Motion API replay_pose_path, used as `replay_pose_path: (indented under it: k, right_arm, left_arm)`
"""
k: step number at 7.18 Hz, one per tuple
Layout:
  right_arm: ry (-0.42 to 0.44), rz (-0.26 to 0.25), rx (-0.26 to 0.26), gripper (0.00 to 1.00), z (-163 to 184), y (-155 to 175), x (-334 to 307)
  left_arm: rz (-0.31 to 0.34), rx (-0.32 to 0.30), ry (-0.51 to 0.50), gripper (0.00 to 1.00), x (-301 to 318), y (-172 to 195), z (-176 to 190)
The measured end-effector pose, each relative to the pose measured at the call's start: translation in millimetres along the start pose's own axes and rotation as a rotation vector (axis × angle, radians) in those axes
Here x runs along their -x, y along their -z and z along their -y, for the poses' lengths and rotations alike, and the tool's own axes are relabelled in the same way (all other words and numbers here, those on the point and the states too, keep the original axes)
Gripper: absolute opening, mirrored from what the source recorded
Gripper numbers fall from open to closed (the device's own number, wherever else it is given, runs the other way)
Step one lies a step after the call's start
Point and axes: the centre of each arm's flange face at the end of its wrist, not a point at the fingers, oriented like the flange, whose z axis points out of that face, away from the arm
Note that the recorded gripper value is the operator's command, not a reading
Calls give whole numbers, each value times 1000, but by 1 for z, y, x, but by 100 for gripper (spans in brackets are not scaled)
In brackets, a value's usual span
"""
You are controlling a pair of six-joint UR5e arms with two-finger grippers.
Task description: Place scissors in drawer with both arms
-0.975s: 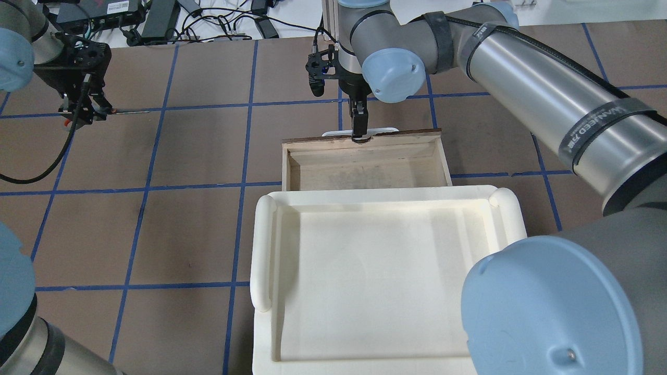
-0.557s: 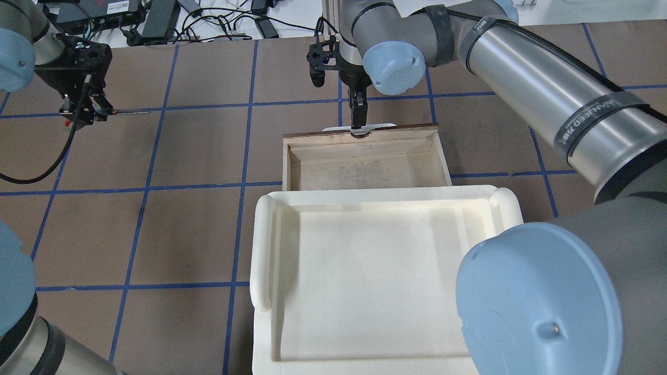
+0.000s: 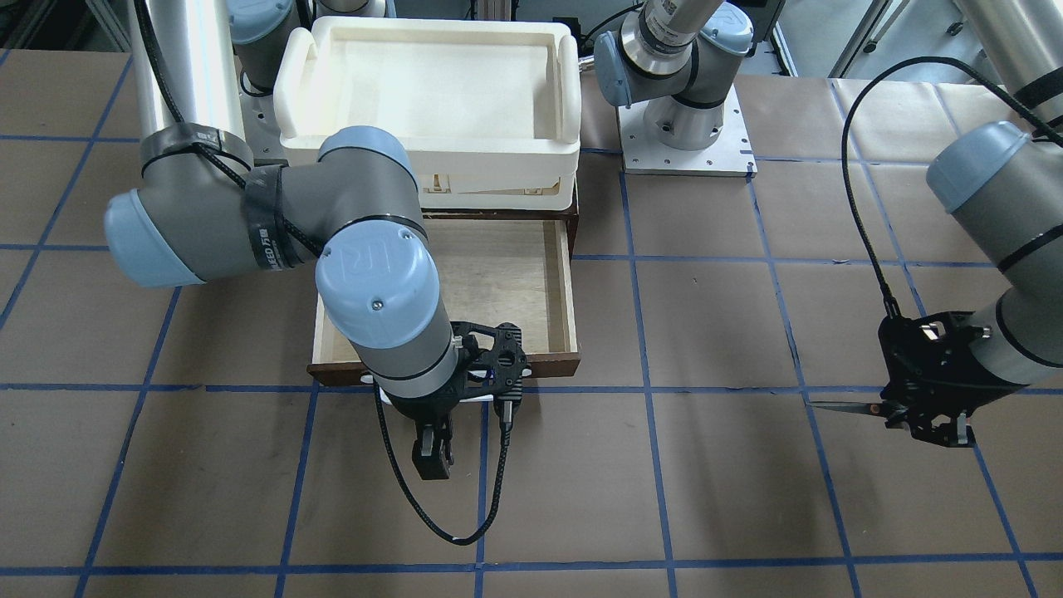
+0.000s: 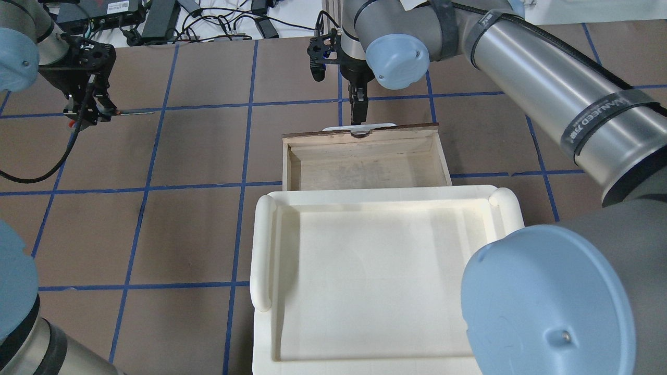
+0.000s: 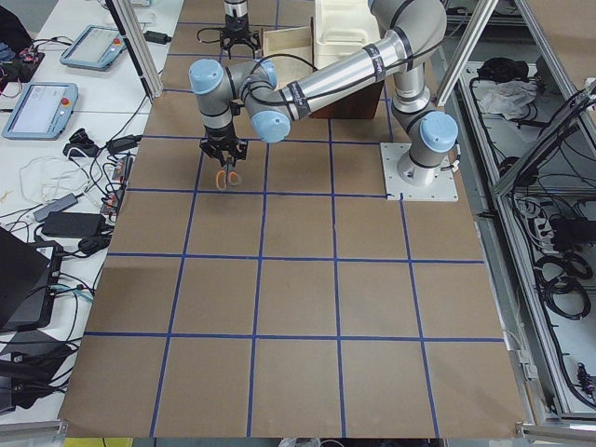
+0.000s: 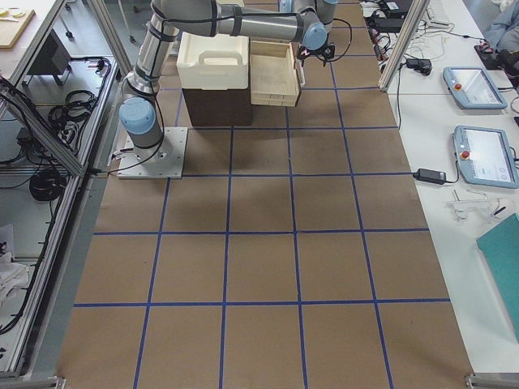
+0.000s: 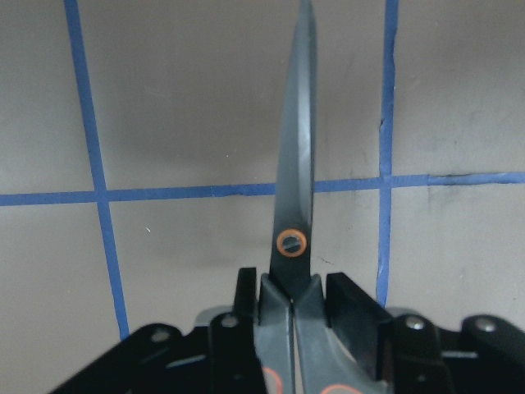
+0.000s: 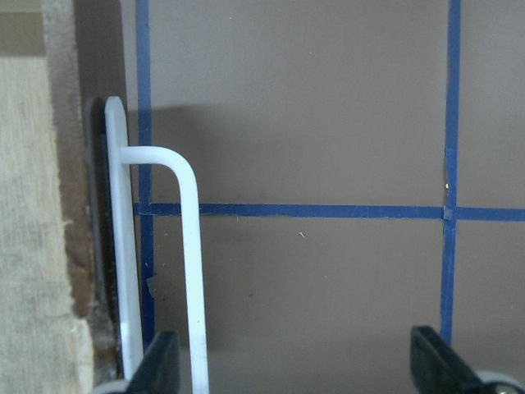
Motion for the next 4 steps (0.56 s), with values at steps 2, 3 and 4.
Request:
replay_pose_path:
  k: [2, 3, 4]
  right_arm:
    - [-55, -42, -29, 100, -21, 62, 12]
    - [-89, -48, -28, 100, -40, 96, 24]
    - [-153, -57, -26, 100, -61, 128, 35]
  left_arm:
    - [7, 3, 0, 0, 0, 15, 57]
    - [14, 6, -12, 0, -3, 23, 93]
    - [23, 7, -30, 0, -7, 32, 126]
